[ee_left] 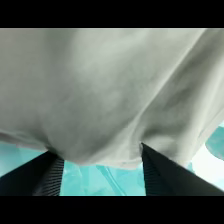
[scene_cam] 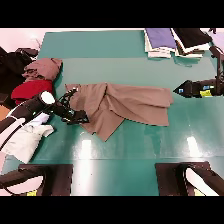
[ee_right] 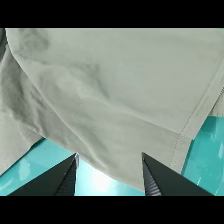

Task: Fold the shirts.

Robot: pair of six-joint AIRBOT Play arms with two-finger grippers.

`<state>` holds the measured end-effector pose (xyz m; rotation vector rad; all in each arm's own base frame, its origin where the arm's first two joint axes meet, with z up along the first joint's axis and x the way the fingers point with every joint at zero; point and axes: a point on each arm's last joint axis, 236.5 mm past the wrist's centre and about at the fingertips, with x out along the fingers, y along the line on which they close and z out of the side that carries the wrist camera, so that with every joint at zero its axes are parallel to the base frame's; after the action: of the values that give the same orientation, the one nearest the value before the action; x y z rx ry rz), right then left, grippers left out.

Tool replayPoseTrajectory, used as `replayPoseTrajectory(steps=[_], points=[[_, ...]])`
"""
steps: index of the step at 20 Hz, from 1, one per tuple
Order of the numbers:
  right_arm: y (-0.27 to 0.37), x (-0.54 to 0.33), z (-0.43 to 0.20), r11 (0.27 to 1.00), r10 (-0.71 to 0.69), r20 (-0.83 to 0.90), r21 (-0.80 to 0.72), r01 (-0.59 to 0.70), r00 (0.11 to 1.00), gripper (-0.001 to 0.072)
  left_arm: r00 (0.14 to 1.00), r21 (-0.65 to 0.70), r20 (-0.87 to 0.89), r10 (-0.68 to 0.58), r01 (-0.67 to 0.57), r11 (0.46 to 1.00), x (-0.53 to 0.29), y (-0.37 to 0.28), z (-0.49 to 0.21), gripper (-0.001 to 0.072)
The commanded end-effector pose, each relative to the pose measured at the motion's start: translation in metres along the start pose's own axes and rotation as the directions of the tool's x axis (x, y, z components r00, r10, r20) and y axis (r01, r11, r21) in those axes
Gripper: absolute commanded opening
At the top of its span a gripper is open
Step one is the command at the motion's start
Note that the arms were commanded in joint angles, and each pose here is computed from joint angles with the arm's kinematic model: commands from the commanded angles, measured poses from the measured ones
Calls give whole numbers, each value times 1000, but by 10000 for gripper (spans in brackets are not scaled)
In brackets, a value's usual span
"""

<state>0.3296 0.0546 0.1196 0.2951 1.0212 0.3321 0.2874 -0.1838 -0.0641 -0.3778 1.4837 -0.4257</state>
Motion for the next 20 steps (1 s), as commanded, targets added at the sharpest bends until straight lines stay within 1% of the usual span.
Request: replayPoseTrajectory(steps=[1,2,4,6,8,10,11,13,15,16,18,20], points=[[1,-1,0,1000,1,3,-1,-1,1000,449,1000,11,24,-8,8,1000,-2,-7,7,204],[1,-1,0,1000,0,2,-2,0,1000,449,999,21,41,-6,5,1000,-5,-9,13,34],[-4,0,-7,1000,-10,-26,2,10,1000,449,997,70,76,21,-26,997,-18,-11,28,25],[-27,6,-33,997,-40,-104,58,47,994,449,991,140,116,69,-86,986,-38,-12,47,25],[-61,18,-73,980,-56,-194,177,92,979,449,981,194,159,110,-141,971,-60,-15,64,25],[-95,32,-114,941,-45,-251,315,125,967,454,977,209,189,103,-143,967,-70,-22,73,25],[-106,41,-137,915,-11,-290,383,126,957,455,976,211,196,101,-142,967,-71,-24,75,25],[-113,59,-165,865,83,-326,492,94,942,455,975,210,199,98,-140,968,-71,-24,76,25],[-107,83,-170,827,180,-293,562,17,939,452,975,209,201,97,-140,968,-71,-24,77,25],[-104,93,-169,813,207,-283,582,-4,937,452,974,210,203,97,-140,968,-71,-24,77,25],[-97,113,-162,808,236,-273,589,-32,932,451,972,209,213,96,-141,968,-72,-25,79,25],[-85,128,-153,832,249,-292,553,-49,923,448,971,209,218,95,-142,968,-72,-25,81,25]])
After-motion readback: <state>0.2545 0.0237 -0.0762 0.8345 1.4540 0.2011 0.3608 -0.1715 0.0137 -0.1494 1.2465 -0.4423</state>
